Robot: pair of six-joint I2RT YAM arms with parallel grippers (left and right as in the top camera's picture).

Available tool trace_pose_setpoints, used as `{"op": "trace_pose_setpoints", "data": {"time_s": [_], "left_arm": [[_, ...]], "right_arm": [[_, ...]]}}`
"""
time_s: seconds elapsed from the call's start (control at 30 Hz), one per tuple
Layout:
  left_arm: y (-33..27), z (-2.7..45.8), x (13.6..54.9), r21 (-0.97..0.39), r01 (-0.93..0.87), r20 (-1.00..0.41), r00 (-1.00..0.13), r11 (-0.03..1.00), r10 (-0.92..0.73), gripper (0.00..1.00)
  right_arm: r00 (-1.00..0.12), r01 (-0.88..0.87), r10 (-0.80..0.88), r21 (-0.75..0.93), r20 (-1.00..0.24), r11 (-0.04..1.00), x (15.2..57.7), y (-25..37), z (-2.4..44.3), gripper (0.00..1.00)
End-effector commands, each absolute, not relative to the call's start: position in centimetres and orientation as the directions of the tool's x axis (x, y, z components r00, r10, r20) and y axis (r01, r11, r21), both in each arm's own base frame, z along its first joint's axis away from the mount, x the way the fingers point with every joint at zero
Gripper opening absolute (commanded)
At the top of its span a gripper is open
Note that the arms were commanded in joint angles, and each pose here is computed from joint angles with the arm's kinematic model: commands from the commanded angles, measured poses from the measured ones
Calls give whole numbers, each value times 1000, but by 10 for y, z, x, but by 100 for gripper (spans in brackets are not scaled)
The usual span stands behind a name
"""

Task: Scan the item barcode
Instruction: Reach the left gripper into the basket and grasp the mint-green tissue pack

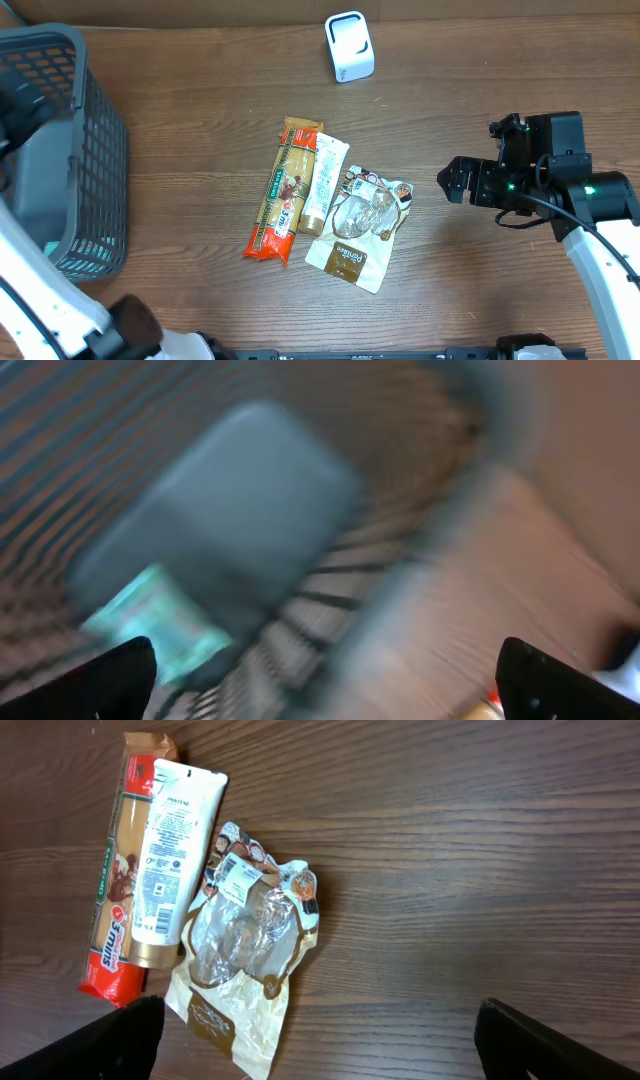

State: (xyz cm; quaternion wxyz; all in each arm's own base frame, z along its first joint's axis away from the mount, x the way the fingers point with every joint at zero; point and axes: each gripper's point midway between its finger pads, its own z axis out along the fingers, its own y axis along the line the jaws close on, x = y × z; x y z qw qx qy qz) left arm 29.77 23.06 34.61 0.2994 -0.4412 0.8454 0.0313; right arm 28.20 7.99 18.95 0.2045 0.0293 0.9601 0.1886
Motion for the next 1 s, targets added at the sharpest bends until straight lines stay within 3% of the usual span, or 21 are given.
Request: {"op": "trace_pose_setpoints", "data": {"time_s": [0.0, 0.13, 0.43, 0.73, 0.97], "left_arm": [[270, 298, 269, -172, -916, -424, -262, 361, -867, 100], [284, 238, 253, -138, -961, -314, -188, 241, -931, 100], [284, 141, 239, -52, -975, -233, -197, 214, -952, 99], [284, 80, 216, 49, -980, -248, -201, 195, -948, 99], [286, 61, 212, 68, -980, -271, -201, 189, -941, 100]], "right_arm": [[-903, -37, 127, 369, -410, 929, 287, 81, 199, 100], [-903, -37, 127, 369, -409, 929, 287, 81, 198, 100], [-908, -34, 126, 370, -400, 928, 285, 81, 197, 100], [-908, -34, 126, 370, -399, 928, 285, 81, 197, 100], [-914, -29, 126, 370, -386, 929, 282, 81, 192, 100]]}}
